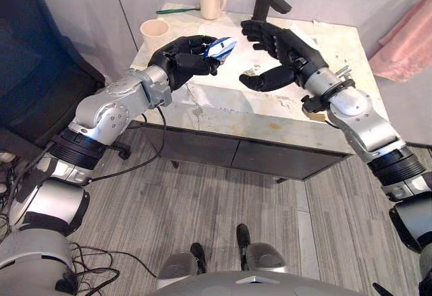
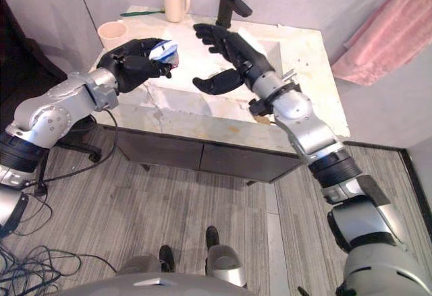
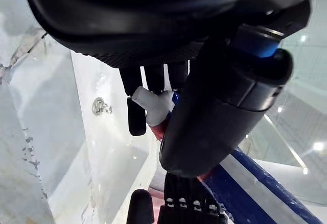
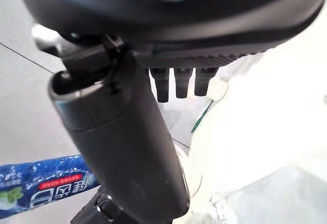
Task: Organize the bathroom.
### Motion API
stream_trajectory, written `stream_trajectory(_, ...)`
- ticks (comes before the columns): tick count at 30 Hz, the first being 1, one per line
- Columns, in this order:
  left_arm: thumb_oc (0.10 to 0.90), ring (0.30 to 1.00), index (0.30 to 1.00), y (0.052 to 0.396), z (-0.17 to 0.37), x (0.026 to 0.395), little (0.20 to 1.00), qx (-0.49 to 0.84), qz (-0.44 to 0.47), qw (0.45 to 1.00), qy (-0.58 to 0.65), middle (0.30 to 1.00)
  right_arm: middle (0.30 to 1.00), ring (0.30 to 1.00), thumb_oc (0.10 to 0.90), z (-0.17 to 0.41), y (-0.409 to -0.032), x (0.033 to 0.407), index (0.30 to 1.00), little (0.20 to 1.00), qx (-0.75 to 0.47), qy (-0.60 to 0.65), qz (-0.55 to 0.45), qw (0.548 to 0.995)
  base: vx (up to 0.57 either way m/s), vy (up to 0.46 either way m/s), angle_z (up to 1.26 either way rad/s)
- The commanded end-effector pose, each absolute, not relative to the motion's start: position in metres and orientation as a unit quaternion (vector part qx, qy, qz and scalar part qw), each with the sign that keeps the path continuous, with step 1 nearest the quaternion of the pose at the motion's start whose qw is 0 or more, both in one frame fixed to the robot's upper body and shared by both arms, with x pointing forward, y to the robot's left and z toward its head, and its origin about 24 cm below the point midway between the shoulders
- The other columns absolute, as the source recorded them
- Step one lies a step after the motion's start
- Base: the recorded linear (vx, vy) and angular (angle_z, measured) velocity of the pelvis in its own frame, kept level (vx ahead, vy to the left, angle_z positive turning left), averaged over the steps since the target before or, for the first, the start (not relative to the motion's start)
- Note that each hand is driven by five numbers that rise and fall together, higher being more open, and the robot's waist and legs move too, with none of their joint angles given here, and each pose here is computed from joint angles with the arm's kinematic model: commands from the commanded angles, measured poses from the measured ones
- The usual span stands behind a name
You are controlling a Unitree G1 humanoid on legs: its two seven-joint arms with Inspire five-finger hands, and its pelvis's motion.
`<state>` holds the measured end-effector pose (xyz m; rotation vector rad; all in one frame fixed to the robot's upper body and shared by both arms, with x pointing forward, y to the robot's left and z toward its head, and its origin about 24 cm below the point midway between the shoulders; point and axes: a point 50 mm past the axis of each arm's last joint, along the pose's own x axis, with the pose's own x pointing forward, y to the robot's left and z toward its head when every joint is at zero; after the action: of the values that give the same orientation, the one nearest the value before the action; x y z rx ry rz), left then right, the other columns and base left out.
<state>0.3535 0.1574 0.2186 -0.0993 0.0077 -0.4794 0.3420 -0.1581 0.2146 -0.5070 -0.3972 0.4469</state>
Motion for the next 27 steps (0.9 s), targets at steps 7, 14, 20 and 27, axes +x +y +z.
stream_trajectory(7,0.400,0.300,0.300,0.186,0.234,0.341,0.300,-0.090,-0.227,0.966,-0.082,0.300,0.900,0.900,0.800,0.270,-0.124,0.331,0.900,0.900,-0.233,-0.318,0.220,0.892,0.02,-0.008,0.02)
stream_trajectory(14,0.400,0.300,0.300,0.204,0.212,0.339,0.300,-0.083,-0.203,0.974,-0.051,0.300,0.900,0.900,0.800,0.280,-0.119,0.326,0.900,0.900,-0.232,-0.332,0.222,0.887,0.01,-0.008,0.05)
stream_trajectory(20,0.400,0.300,0.300,0.208,0.197,0.334,0.300,-0.090,-0.192,0.976,-0.049,0.300,0.900,0.900,0.800,0.269,-0.116,0.320,0.900,0.900,-0.172,-0.282,0.270,0.904,0.01,-0.001,0.00)
stream_trajectory(27,0.400,0.300,0.300,0.205,0.197,0.331,0.300,-0.094,-0.191,0.975,-0.063,0.300,0.900,0.900,0.800,0.244,-0.101,0.311,0.900,0.900,-0.100,-0.191,0.364,0.906,0.00,0.000,0.00)
